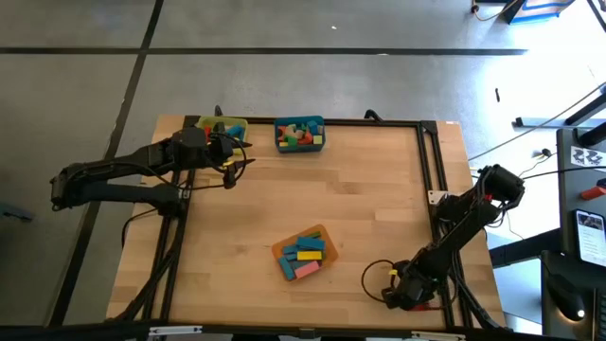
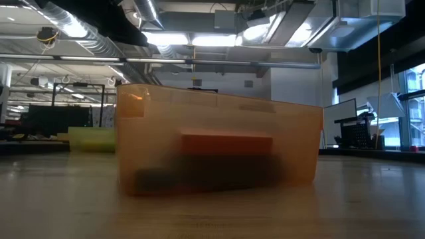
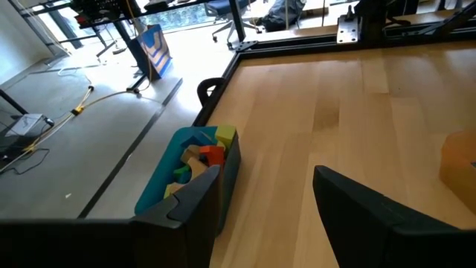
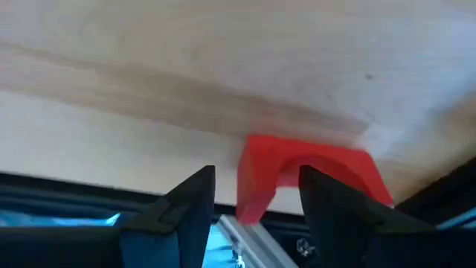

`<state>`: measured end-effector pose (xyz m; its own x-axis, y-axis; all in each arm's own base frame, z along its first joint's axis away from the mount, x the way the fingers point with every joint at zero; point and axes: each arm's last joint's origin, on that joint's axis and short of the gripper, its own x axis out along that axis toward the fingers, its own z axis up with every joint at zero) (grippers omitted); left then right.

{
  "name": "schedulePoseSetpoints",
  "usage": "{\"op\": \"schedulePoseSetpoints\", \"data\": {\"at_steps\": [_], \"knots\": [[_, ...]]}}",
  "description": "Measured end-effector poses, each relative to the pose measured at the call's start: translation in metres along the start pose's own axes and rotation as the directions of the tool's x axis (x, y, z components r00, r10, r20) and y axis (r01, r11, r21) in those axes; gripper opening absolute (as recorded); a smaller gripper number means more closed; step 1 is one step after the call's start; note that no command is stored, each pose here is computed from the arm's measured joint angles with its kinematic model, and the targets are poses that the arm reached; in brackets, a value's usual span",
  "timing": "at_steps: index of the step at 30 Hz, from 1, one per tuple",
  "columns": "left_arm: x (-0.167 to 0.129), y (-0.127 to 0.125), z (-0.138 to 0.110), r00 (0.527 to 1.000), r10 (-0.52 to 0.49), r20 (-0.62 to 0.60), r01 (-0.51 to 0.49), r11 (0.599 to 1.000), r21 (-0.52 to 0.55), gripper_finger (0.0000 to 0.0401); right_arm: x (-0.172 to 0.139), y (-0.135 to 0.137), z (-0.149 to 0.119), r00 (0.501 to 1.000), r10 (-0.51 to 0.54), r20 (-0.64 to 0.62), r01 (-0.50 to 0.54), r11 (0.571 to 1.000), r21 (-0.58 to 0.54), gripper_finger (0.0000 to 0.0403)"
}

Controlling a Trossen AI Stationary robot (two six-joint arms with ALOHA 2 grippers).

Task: Sort blocks by size
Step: Put the red arch block into the blue bin

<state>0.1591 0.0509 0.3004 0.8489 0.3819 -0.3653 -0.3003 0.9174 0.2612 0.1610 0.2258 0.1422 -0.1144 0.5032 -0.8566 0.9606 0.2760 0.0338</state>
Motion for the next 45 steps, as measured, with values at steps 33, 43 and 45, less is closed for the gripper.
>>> {"op": "schedulePoseSetpoints", "data": {"at_steps": [33,43,45], "knots": [[0.0,0.0,0.0,1.0,0.0,0.001,0.0,1.0,0.0,0.0196,-0.045,0.064,0.047,0.984,0.154,-0.087,-0.177,0.882,-0.437,0.0039],[0.0,0.0,0.0,1.0,0.0,0.0,0.0,1.0,0.0,0.0196,-0.092,0.09,0.079,0.971,0.24,0.0,-0.198,0.8,-0.567,0.0037],[0.0,0.0,0.0,1.0,0.0,0.0,0.0,1.0,0.0,0.0196,-0.104,0.093,0.085,0.97,0.243,0.027,-0.182,0.79,-0.586,0.0039]]}}
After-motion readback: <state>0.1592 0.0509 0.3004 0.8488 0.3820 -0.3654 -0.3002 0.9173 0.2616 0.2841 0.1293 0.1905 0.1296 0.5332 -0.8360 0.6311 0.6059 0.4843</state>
